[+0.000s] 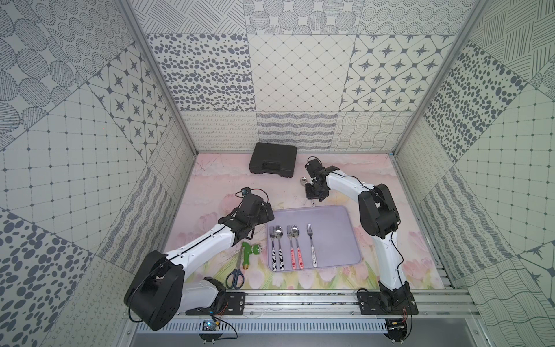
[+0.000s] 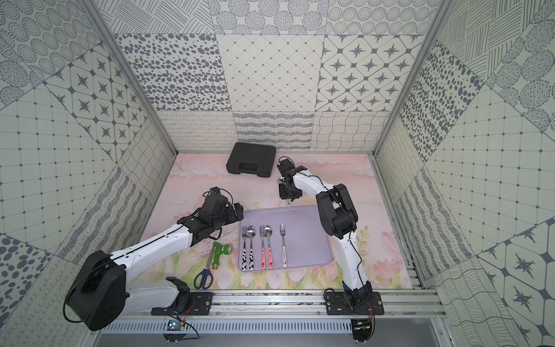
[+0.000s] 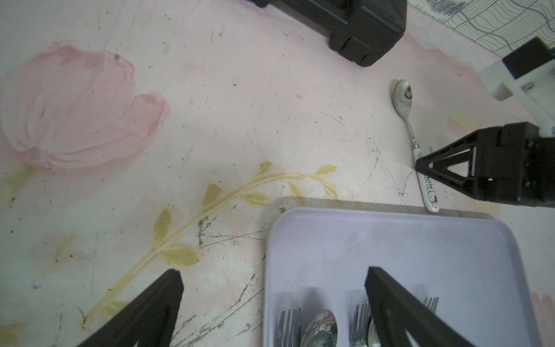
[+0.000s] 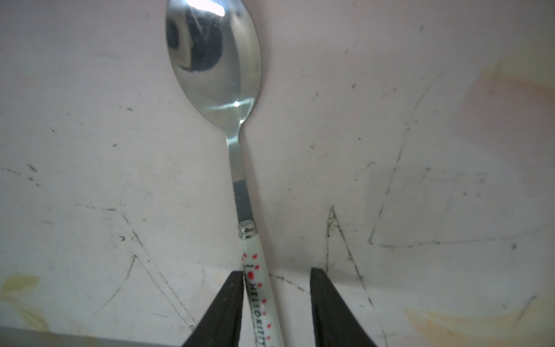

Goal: Set the spoon and fork side by side
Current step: Pick up the spoon from the center of the board.

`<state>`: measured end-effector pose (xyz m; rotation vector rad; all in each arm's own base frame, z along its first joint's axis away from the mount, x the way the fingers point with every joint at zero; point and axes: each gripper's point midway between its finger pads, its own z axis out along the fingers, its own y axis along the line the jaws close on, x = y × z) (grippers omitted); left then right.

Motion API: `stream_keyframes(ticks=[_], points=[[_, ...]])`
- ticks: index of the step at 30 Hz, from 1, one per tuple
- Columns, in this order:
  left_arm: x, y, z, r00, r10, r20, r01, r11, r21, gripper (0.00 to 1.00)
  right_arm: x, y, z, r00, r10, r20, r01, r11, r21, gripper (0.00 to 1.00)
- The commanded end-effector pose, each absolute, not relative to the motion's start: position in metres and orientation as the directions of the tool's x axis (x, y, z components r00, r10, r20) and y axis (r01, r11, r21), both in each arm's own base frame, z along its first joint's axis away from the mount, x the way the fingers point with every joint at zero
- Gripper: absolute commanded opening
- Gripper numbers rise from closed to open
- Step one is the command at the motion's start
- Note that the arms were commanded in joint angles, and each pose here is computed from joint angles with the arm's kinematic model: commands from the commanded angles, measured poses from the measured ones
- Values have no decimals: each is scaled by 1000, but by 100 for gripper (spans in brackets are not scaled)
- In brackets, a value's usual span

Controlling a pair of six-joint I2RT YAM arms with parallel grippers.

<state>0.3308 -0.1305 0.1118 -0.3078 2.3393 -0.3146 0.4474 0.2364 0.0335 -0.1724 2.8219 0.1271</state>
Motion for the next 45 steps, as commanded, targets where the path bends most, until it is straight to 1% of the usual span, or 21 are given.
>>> stream_keyframes(ticks=[1,8,15,22,27,37,45], points=[[333,-126,114,-689,-300,-660,-136,948,-289,99,448,238,26,-947,-118,-298,-141,988,56,36],[332,-125,114,-689,-301,-659,-138,947,-289,100,447,234,21,-950,-123,-286,-140,989,37,26],[332,-125,115,-688,-302,-660,-139,947,-288,100,448,234,21,-949,-134,-284,-149,988,35,21],[332,-125,116,-686,-302,-662,-138,947,-289,100,447,234,20,-952,-136,-274,-151,988,37,12],[332,-124,116,-685,-303,-663,-139,947,-289,100,449,233,30,-947,-133,-293,-150,988,33,6],[331,-124,118,-683,-306,-664,-138,946,-293,100,454,231,64,-923,-137,-360,-158,987,29,5],[331,-124,119,-680,-307,-666,-136,945,-296,100,452,230,85,-911,-132,-391,-158,987,36,4]])
